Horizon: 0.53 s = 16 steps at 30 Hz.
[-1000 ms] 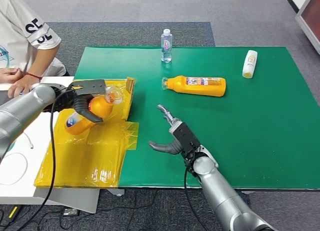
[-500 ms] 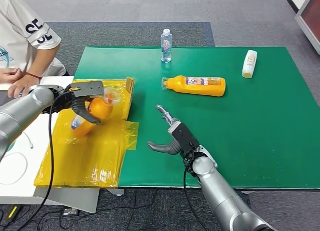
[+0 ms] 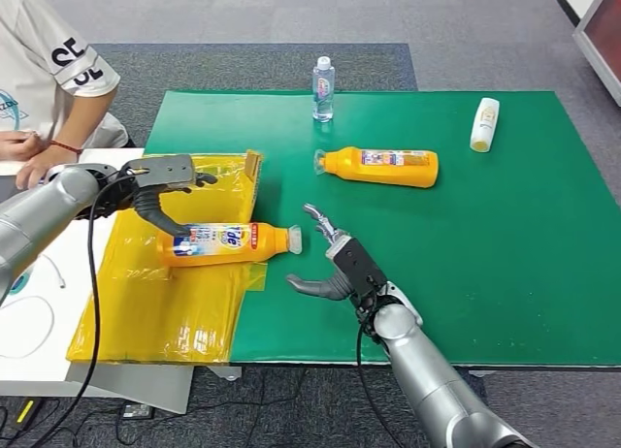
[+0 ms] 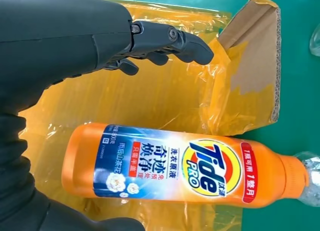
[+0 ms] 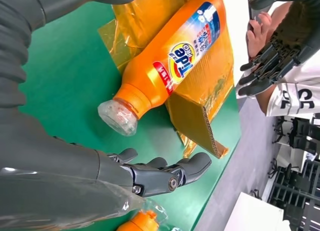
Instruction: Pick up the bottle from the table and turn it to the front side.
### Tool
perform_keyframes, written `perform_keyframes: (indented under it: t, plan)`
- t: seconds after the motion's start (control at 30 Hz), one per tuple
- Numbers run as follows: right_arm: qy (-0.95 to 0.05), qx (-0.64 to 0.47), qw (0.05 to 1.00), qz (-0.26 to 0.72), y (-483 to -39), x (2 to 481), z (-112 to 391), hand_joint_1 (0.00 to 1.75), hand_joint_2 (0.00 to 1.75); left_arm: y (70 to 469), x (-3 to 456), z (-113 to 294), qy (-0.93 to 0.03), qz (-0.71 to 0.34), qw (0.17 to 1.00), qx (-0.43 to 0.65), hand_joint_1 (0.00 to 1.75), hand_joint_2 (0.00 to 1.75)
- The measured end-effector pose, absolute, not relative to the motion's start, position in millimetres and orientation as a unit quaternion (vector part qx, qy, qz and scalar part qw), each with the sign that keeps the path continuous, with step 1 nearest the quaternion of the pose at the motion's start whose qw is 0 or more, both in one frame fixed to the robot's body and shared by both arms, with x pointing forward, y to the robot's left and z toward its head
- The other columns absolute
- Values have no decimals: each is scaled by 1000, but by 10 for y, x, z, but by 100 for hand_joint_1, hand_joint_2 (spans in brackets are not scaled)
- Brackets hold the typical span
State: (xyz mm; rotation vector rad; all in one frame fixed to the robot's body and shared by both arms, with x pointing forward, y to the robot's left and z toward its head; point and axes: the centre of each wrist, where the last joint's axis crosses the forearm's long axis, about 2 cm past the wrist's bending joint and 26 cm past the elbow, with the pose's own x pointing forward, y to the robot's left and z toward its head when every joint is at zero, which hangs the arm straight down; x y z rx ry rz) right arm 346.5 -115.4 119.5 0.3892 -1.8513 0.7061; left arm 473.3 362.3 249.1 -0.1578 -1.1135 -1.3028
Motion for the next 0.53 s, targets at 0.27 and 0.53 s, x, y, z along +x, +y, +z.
perform_keyframes:
  t: [0.27, 0.53]
  plan:
    - [-779, 166, 532, 287, -1159, 3469, 1212, 0, 175, 3646, 4717, 2446, -541, -560, 626, -50, 0, 175]
    - [-821, 180, 503, 202, -1558, 3428, 1378, 0, 175, 3206, 4269, 1835, -687, -498, 529, -20, 0, 175]
